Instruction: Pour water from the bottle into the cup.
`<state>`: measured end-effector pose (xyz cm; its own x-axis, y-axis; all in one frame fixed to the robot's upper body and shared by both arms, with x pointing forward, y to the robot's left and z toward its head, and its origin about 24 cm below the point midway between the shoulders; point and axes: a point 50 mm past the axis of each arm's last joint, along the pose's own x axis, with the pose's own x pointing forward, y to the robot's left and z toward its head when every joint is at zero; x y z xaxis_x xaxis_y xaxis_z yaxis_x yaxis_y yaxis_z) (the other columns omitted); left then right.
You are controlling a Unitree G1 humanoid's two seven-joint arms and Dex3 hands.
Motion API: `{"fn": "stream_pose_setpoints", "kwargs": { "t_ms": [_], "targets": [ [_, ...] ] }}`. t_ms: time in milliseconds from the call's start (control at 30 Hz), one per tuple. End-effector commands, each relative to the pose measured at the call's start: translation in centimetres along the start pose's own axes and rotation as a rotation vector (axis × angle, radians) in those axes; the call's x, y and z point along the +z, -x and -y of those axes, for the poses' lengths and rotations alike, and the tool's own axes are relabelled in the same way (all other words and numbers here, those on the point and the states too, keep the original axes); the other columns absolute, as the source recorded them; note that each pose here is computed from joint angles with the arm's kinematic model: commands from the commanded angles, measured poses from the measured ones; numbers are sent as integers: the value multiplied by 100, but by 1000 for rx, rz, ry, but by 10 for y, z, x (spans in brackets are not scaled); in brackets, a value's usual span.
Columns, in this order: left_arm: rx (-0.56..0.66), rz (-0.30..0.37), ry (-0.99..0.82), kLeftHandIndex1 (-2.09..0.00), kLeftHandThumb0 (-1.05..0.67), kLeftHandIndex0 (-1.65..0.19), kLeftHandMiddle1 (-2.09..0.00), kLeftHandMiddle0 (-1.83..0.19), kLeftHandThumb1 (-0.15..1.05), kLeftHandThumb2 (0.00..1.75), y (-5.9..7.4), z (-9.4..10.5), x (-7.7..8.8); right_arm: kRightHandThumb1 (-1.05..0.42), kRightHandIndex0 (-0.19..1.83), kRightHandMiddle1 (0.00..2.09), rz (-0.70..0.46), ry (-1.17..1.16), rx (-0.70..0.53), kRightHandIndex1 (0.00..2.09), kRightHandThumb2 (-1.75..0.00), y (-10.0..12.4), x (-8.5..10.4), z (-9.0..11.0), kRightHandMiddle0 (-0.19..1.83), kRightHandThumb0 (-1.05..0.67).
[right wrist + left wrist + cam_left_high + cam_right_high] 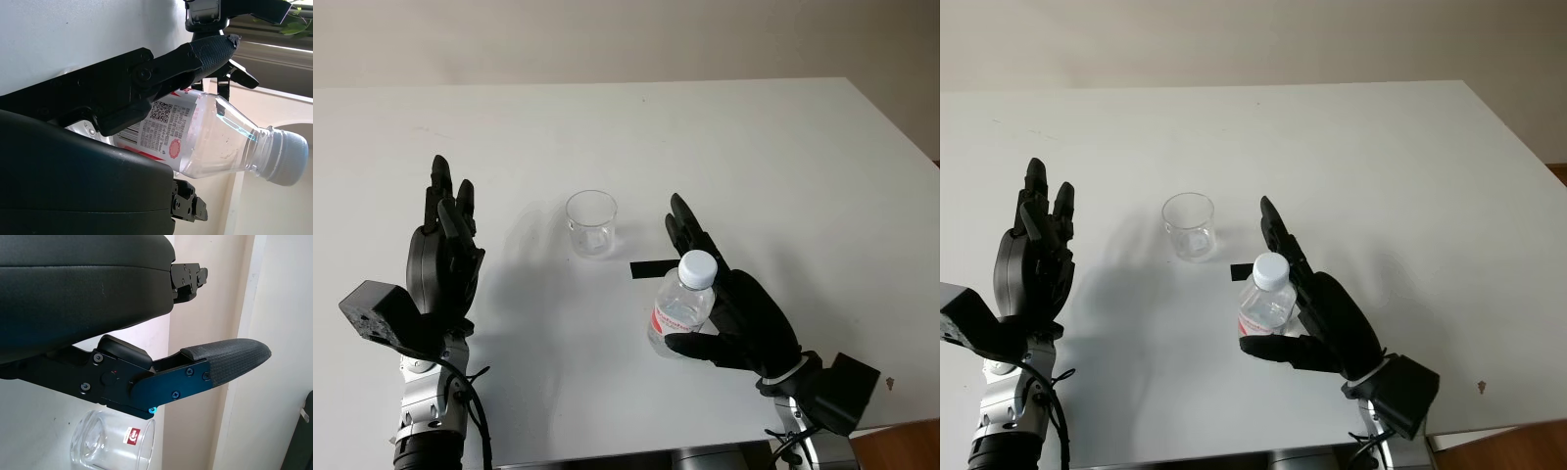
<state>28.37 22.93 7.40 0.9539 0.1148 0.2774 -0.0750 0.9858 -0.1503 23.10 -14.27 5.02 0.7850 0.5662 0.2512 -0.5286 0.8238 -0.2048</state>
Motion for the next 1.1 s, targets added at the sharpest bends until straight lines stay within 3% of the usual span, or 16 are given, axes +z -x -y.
{"fn": "stream_pose_setpoints", "kwargs": {
  "t_ms": [0, 233, 400, 533, 667, 700, 767, 800, 867, 1000, 1067],
  "targets": [
    [-3, 16, -3, 0, -91, 10, -30, 19, 105, 74, -1, 1, 2, -98, -19, 0, 5, -5, 2, 0, -5, -2, 0, -2, -19, -87],
    [2, 13, 0, 0, -91, 11, -27, 19, 105, 74, -1, 2, 1, -96, -15, 3, 24, -54, -3, 3, -4, -5, 0, -3, -15, -84],
    [5, 13, 0, 0, -92, 10, -30, 19, 105, 73, -1, 2, 1, -89, 14, 11, 17, -113, -6, 8, -5, -6, 5, -2, 9, -74],
    [5, 13, -6, 0, -92, 10, -30, 19, 105, 73, -1, 4, 1, -89, 57, 19, 24, -139, 2, 12, -6, -6, 8, 2, 48, -63],
    [5, 14, 1, 0, -92, 10, -29, 19, 105, 74, -1, 5, 0, -91, 74, 26, 26, -119, 11, 17, -6, -5, 13, 4, 64, -57],
    [7, 16, 2, 0, -92, 10, -28, 19, 105, 74, -2, 6, 0, -92, 72, 31, 31, -119, 13, 26, -6, -5, 13, 4, 64, -56],
    [10, 18, 4, 0, -92, 9, -28, 19, 105, 76, -1, 7, -1, -94, 43, 59, 48, -117, 18, 90, -6, -4, 14, 4, 53, -54],
    [11, 20, 5, 0, -92, 8, -30, 19, 105, 76, -1, 8, -1, -96, 30, 88, 51, -107, 20, 119, -6, -4, 14, 4, 41, -52],
    [11, 21, 6, 0, -92, 8, -30, 19, 105, 76, -1, 8, -1, -97, 18, 126, 42, -84, 26, 154, -6, -4, 15, 5, 26, -52],
    [13, 17, 4, 0, -93, 11, -25, 19, 105, 76, -1, 7, -1, -102, -1, 183, -4, -1, 46, 199, -6, -2, 16, 5, 5, -51],
    [16, 18, 2, 0, -92, 11, -24, 19, 105, 76, -1, 6, -1, -103, -4, 198, -16, 27, 53, 207, -6, -1, 17, 5, -2, -50]
  ]
}}
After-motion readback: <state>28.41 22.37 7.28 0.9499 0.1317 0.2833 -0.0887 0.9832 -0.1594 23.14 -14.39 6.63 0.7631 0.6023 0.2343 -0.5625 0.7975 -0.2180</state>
